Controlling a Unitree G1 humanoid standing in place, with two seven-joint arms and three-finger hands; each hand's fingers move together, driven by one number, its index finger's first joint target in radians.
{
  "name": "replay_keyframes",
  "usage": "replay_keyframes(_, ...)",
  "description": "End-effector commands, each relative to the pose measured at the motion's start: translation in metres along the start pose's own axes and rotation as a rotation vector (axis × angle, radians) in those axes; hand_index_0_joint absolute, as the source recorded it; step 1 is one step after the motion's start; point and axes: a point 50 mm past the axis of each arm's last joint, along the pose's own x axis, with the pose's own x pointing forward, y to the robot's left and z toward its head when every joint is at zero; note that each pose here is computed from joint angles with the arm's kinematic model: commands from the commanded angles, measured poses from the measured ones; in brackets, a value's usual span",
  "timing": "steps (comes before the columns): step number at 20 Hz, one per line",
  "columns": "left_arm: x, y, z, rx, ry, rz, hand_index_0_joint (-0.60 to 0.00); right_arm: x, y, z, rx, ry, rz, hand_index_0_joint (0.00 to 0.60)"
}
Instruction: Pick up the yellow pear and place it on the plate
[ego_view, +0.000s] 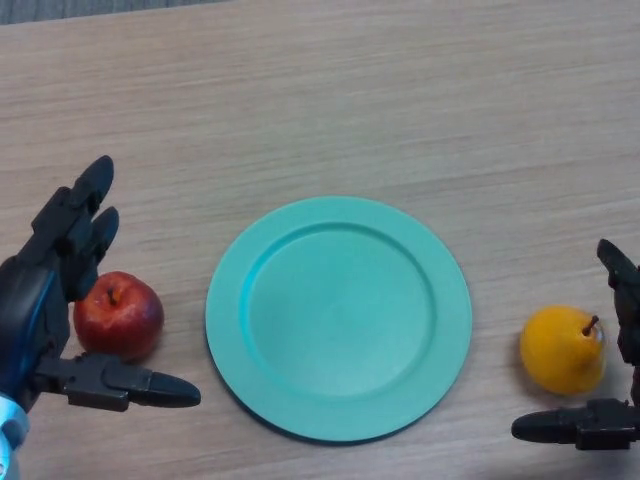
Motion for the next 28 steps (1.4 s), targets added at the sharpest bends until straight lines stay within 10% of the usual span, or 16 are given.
replay_keyframes(1, -0.005, 0.014, 0.035, 0.107, -0.232, 0.061, 0.000, 0.005, -0.009, 0.027, -0.023, -0.206, -0.064, 0.000)
replay_keyframes(6, -0.009, 0.016, 0.034, 0.142, -0.223, 0.060, 0.000, 0.013, -0.008, 0.015, -0.018, -0.186, -0.116, 0.000)
replay_keyframes(11, -0.013, 0.019, 0.032, 0.122, -0.209, 0.073, 0.000, 0.008, -0.011, -0.006, -0.173, -0.045, -0.127, 0.600)
replay_keyframes(19, -0.013, 0.022, 0.034, 0.092, -0.203, 0.079, 0.000, 0.014, -0.008, 0.027, -0.101, -0.052, -0.106, 0.600)
replay_keyframes(28, -0.017, 0.024, 0.043, 0.074, -0.241, 0.100, 0.000, 0.039, 0.065, 0.100, -0.090, -0.362, 0.104, 0.600)
